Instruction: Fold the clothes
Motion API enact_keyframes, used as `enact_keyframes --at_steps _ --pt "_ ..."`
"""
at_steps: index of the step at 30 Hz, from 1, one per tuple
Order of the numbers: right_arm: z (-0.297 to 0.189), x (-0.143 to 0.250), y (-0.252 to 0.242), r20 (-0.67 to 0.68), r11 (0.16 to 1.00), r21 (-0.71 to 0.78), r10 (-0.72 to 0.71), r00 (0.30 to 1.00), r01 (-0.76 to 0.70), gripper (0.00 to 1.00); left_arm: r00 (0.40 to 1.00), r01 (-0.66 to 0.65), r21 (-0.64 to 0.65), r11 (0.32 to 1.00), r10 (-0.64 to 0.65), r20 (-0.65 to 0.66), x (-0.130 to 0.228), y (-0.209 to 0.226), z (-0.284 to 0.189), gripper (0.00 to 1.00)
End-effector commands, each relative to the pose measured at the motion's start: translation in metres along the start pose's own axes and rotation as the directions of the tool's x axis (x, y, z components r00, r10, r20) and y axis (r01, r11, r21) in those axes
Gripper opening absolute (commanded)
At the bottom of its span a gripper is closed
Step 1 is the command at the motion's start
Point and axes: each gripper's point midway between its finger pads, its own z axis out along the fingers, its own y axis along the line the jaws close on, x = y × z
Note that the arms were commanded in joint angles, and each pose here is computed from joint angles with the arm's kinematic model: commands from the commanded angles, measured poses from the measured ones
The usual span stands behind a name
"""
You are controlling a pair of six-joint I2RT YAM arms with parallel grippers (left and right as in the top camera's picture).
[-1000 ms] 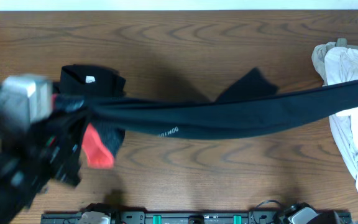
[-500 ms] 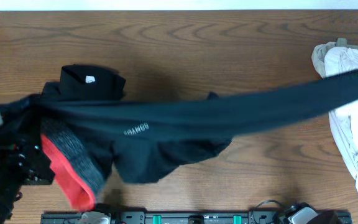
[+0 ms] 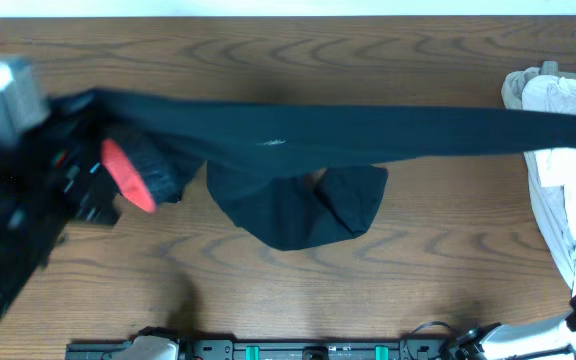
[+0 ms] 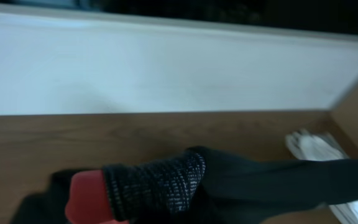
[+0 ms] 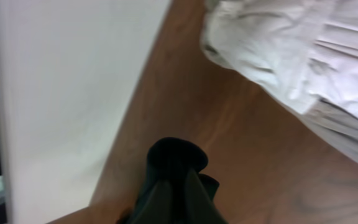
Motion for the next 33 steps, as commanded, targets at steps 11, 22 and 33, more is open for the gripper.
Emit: enact_keyframes --at_steps 11,22,33 --pt "0.01 0.03 0.082 0.022 0.855 -0.288 -0.445 0.895 0.432 0.49 0.992 -0.023 0.268 0.963 0.054 -0.11 0.006 -0.045 0.047 0.06" --pt "0.011 0.196 0.215 0.085 0.367 -0.586 -0.859 0.505 0.723 0.53 0.99 -0.083 0.339 0.937 0.116 -0.079 0.007 -0.068 0.039 0.06" --pt "-0.039 0.408 0.265 0.301 -0.221 -0.741 -0.953 0.02 0.633 0.58 0.993 -0.114 0.353 0.929 0.119 0.007 -0.013 -0.074 0.039 0.06"
